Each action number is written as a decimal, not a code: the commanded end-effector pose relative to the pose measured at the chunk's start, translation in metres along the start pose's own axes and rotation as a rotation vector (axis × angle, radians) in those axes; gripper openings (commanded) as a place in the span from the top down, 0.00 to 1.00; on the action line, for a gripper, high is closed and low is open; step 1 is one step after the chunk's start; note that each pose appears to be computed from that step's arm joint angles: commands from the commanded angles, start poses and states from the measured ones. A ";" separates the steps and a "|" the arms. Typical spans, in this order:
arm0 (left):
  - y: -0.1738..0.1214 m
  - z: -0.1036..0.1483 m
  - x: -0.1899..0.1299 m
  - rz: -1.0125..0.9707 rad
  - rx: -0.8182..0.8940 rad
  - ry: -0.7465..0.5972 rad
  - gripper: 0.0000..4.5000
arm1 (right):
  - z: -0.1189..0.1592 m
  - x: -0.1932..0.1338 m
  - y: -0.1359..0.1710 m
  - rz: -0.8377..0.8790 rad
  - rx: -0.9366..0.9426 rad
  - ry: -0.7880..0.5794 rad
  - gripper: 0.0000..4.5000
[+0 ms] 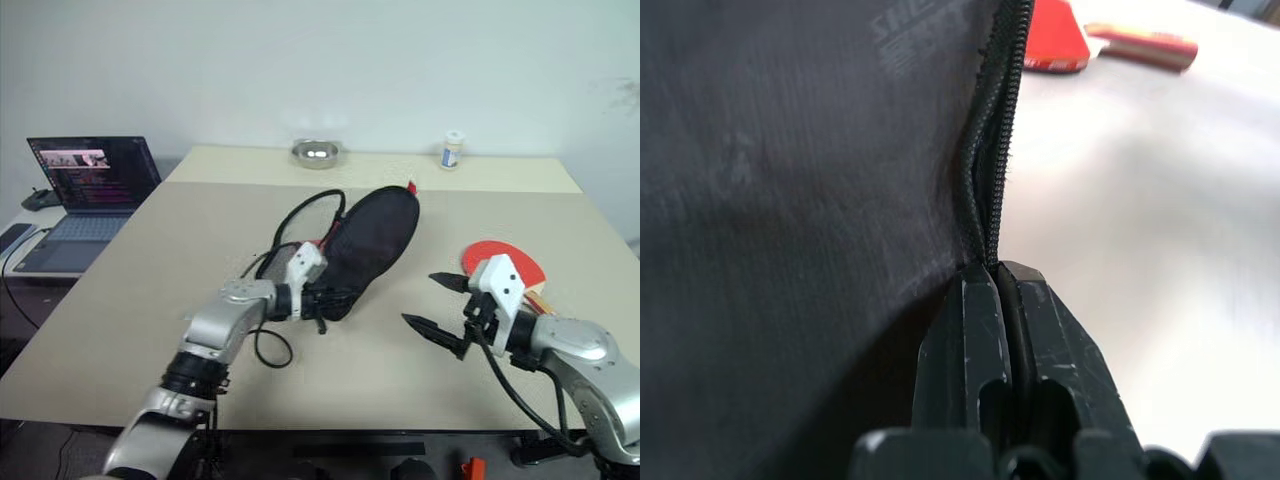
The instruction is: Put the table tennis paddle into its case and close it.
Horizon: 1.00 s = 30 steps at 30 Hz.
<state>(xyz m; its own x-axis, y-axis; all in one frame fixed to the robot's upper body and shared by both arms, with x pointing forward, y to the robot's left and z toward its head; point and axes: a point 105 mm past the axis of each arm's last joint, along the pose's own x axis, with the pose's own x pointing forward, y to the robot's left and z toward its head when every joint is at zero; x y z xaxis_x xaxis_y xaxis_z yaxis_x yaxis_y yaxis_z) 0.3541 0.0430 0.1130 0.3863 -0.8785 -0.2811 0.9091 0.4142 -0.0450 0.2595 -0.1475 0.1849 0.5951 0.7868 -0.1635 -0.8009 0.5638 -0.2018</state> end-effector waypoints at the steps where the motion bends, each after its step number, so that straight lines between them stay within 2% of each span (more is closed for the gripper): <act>1: -0.005 0.015 0.019 -0.008 0.004 -0.026 0.99 | 0.007 -0.009 -0.004 -0.009 -0.032 -0.007 0.00; 15: -0.017 0.018 0.075 0.011 -0.060 -0.011 0.99 | 0.007 -0.018 -0.008 -0.020 -0.048 0.023 0.00; 19: -0.026 0.023 0.083 -0.033 -0.044 -0.029 0.77 | 0.009 -0.020 -0.010 -0.030 -0.046 0.018 0.00; 25: -0.032 0.034 0.079 -0.071 -0.019 -0.083 0.30 | 0.011 -0.020 -0.017 -0.078 -0.025 -0.010 0.00; 28: -0.033 0.039 0.063 -0.103 0.051 -0.106 0.07 | 0.012 -0.019 -0.028 -0.157 0.005 -0.024 0.00; 30: -0.027 0.040 0.046 -0.103 0.091 -0.115 0.07 | 0.008 -0.020 -0.037 -0.233 0.048 0.005 0.00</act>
<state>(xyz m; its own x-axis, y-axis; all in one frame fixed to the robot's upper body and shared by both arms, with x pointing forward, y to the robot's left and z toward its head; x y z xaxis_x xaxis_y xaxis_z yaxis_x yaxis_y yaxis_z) 0.3571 -0.0244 0.1190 0.3225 -0.9193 -0.2256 0.9395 0.3399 -0.0419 0.2718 -0.1732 0.1948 0.7094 0.6904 -0.1418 -0.7040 0.6847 -0.1888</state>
